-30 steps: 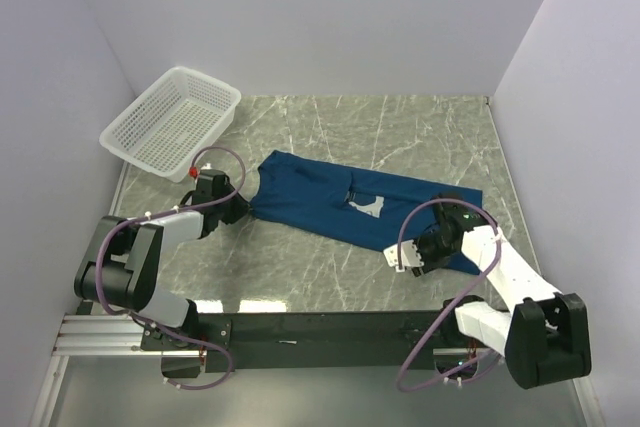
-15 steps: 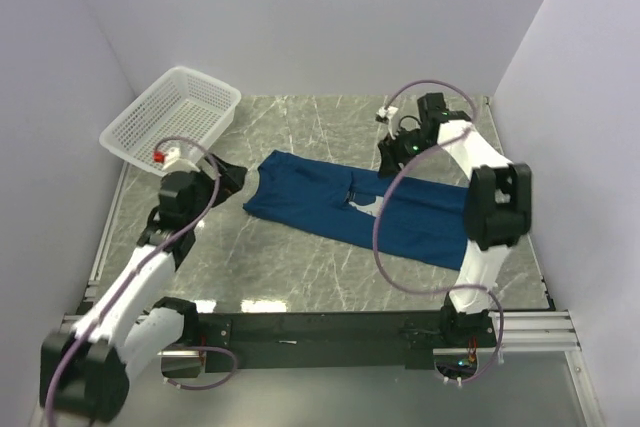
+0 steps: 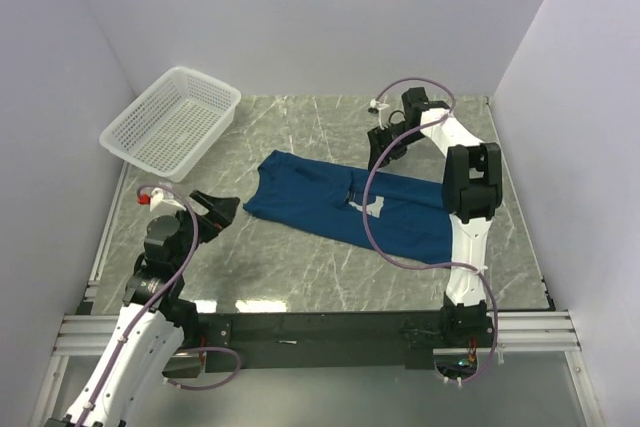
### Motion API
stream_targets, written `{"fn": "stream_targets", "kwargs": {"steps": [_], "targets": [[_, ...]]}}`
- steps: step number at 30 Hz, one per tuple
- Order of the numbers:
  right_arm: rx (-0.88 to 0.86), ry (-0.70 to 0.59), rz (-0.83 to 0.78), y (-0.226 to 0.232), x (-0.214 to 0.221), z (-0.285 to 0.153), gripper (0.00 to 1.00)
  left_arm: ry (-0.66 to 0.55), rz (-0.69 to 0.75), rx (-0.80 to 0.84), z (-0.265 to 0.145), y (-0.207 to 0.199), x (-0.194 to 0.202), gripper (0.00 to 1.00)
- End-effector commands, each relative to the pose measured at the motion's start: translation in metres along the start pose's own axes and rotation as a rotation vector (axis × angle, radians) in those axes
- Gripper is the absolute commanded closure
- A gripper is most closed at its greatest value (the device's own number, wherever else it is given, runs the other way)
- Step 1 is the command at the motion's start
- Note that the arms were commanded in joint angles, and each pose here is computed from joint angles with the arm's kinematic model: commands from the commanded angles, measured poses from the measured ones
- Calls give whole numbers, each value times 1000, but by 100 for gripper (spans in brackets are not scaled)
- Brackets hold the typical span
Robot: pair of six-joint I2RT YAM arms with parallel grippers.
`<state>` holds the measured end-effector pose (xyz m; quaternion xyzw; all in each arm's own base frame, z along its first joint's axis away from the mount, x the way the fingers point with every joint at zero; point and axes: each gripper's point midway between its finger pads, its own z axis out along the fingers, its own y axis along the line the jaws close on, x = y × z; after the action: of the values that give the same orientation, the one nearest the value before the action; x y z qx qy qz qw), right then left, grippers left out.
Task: Fold and stack the t-shirts
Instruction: Fold the tshirt
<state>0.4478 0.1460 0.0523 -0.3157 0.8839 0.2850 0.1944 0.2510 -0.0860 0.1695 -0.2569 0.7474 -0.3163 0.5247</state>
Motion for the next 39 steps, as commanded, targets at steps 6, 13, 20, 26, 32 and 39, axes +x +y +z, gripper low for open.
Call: {"fn": "stream_targets", "kwargs": {"steps": [6, 13, 20, 26, 32, 39], "targets": [[-48, 116, 2, 16, 19, 18, 39, 76, -86, 48, -7, -8, 16, 1], [-54, 129, 20, 16, 21, 26, 45, 93, -91, 60, -8, -13, 17, 0], [-49, 106, 33, 12, 10, 29, 79, 103, -108, 68, -10, -13, 21, 1], [-7, 36, 93, -5, -8, 20, 100, 125, -122, 80, -8, -13, 26, 2], [115, -77, 230, -54, -23, -13, 100, 159, -144, 97, 0, -17, 31, 3], [125, -72, 251, -66, -15, -31, 69, 222, -125, 98, 14, -21, 38, 4]]}}
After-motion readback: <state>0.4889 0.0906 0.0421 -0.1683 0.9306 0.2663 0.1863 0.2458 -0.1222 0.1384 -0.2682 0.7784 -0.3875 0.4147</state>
